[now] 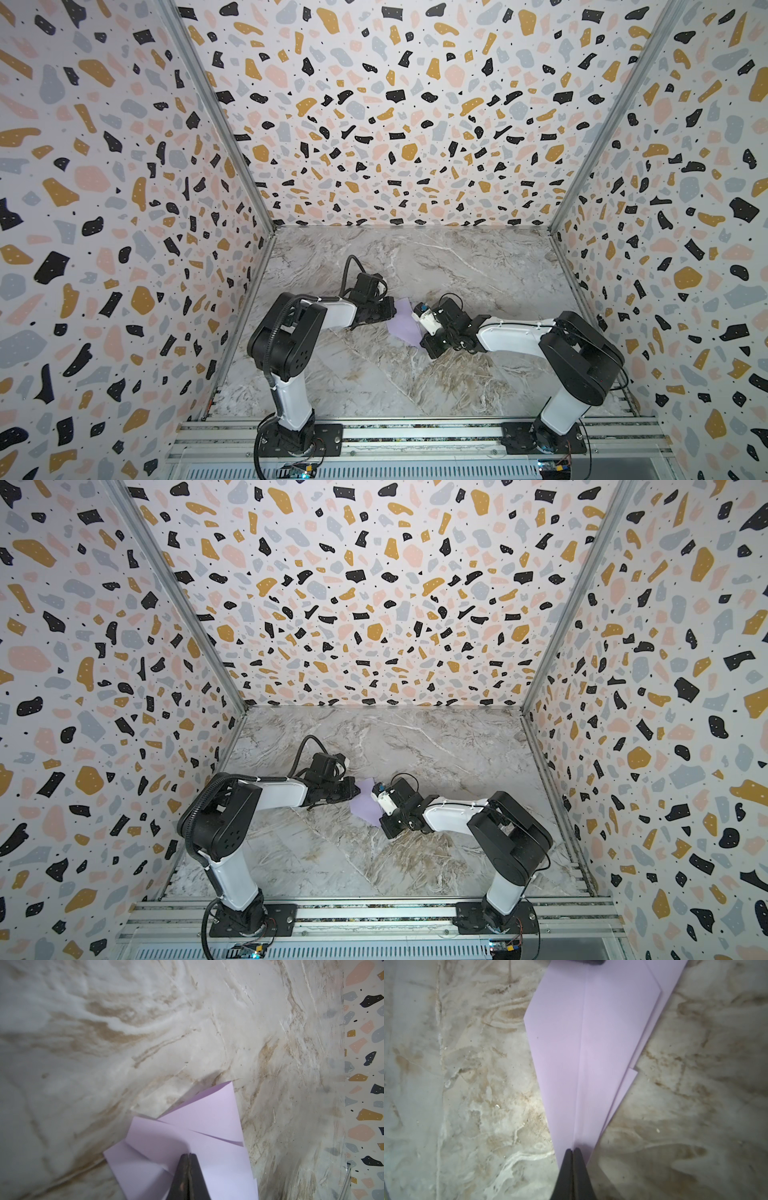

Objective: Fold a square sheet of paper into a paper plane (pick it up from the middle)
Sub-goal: 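Press the pointed nose flat with the right gripper while the left gripper holds the flap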

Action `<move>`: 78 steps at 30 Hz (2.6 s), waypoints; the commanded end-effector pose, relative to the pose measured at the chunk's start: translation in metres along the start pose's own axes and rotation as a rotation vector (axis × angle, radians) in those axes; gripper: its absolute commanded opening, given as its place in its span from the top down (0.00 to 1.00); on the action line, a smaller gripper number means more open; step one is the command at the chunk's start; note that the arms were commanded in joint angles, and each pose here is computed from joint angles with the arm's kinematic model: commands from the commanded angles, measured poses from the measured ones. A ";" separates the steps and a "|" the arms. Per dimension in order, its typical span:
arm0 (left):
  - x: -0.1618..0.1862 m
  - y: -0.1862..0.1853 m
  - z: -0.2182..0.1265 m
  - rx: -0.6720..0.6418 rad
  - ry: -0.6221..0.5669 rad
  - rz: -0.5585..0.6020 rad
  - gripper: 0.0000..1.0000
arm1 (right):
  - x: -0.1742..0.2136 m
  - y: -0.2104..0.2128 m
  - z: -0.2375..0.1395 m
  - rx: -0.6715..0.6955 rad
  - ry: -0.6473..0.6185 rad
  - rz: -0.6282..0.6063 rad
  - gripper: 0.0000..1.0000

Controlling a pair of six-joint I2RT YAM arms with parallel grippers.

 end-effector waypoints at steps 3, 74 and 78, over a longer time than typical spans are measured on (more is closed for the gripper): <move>0.022 0.032 0.005 -0.155 0.093 -0.049 1.00 | 0.033 0.002 -0.007 0.017 0.121 0.054 0.99; -0.023 -0.025 -0.023 -0.371 -0.053 0.185 0.90 | 0.003 -0.012 0.023 0.061 0.077 0.087 0.97; -0.024 -0.028 -0.019 -0.355 -0.049 0.203 0.90 | 0.004 -0.012 0.023 0.060 0.078 0.089 0.97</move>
Point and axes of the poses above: each gripper's point midway between its finger pads, its own z axis out along the fingers, its own y axis along the line the jaws close on, x = y × z, the point moved 9 cm from there along -z, back along the fingers, and after that the axes turned 7 degrees about -z, right-handed, at the moved point
